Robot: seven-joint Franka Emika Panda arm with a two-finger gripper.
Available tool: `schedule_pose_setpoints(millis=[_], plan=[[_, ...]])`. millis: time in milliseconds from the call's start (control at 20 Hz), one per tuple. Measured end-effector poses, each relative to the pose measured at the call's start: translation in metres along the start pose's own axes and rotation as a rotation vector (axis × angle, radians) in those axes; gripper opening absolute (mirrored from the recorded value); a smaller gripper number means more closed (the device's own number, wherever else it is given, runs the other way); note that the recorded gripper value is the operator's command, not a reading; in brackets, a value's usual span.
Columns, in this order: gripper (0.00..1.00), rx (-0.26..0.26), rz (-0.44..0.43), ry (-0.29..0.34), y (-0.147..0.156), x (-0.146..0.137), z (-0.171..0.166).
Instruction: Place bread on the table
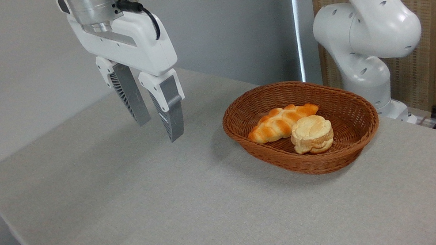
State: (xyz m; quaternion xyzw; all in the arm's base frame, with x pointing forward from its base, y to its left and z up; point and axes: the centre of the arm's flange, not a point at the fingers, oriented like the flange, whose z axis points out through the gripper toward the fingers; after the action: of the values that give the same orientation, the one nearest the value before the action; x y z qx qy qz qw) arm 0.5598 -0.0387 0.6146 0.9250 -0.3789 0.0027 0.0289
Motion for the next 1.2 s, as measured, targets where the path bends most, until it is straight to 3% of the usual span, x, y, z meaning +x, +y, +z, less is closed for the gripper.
schedule_pose_setpoints(millis=[1200], plan=[[1.0, -0.012, -0.001, -0.014, 0.0011, -0.0017, 0.0086]])
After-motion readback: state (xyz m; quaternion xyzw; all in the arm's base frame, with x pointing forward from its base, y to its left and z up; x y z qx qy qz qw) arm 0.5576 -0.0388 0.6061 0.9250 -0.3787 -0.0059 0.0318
